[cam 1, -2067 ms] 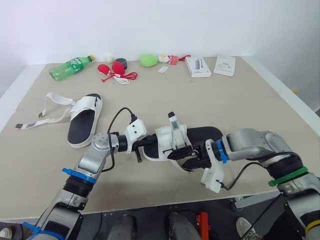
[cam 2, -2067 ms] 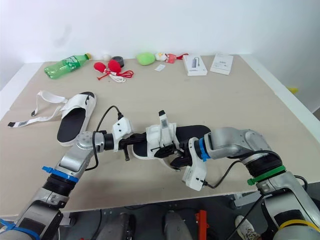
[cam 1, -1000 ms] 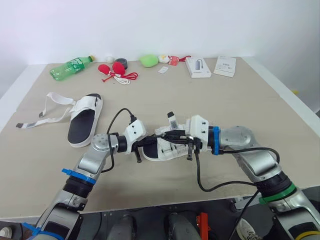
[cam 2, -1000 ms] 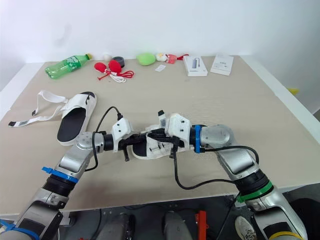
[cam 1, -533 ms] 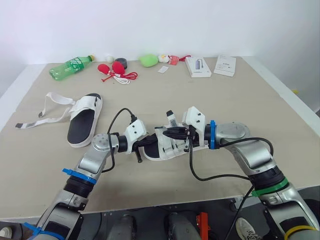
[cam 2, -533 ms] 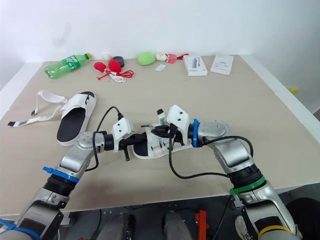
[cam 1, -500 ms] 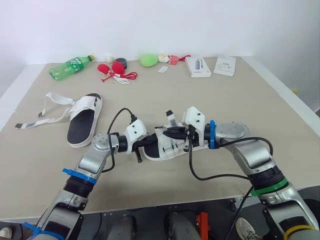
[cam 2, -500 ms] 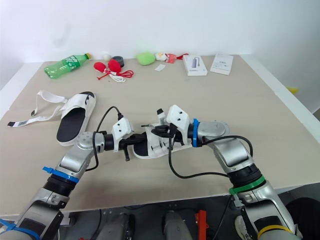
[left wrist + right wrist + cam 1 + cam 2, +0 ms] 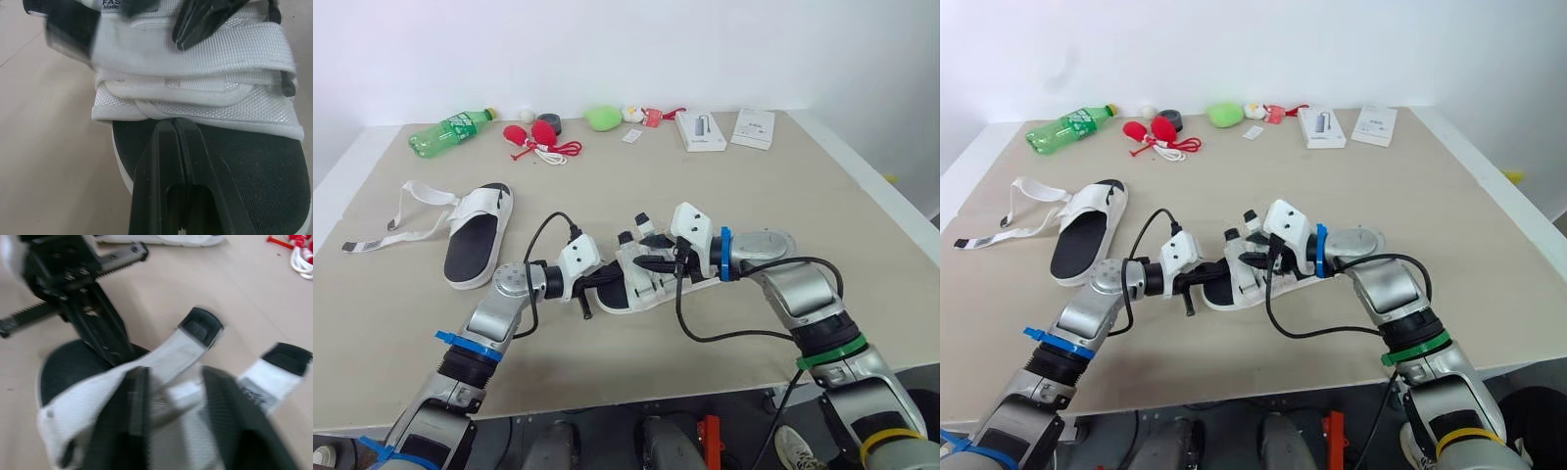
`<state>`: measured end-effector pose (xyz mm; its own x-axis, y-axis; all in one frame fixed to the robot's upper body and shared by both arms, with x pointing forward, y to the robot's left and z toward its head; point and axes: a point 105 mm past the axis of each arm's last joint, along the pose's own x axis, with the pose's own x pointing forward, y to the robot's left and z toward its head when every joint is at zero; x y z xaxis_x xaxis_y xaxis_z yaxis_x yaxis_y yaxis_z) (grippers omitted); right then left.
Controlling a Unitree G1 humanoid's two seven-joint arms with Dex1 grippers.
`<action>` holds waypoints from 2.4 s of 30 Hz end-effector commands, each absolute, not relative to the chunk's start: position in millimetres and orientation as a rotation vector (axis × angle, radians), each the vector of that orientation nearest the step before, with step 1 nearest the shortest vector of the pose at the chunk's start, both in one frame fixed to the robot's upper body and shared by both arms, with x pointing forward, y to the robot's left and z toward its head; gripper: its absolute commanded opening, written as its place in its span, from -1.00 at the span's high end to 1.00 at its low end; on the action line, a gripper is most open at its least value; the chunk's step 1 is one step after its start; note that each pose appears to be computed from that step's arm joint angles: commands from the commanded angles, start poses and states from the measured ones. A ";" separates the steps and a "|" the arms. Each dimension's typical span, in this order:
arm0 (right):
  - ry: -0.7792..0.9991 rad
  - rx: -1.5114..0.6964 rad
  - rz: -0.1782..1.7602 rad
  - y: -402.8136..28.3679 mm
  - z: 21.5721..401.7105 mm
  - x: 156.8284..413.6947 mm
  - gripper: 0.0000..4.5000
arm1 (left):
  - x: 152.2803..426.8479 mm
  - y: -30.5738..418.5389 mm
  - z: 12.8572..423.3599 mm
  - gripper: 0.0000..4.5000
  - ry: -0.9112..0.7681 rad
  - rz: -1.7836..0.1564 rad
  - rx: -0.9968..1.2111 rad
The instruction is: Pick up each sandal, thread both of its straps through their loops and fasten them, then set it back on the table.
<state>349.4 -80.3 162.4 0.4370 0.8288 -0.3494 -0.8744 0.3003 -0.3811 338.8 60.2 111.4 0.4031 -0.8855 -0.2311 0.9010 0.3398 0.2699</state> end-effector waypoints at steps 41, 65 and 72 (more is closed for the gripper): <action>-0.006 -0.558 0.997 -133.4 246.3 395.9 -0.26 | 321.0 59.0 164.7 0.76 -0.118 -1.291 0.187; 0.063 -0.661 1.262 -135.3 168.7 393.1 -1.00 | 288.9 82.8 172.6 -0.97 -0.160 -1.273 0.121; 0.071 -0.582 1.329 -111.9 159.5 390.9 -1.00 | 283.6 82.4 167.8 -0.97 -0.157 -1.260 0.161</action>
<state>389.7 -118.4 146.3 0.2708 0.8744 -0.4026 -0.9319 0.1333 -0.3374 289.1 85.1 157.8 0.3112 -0.9502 0.0141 0.9396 0.3099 0.1456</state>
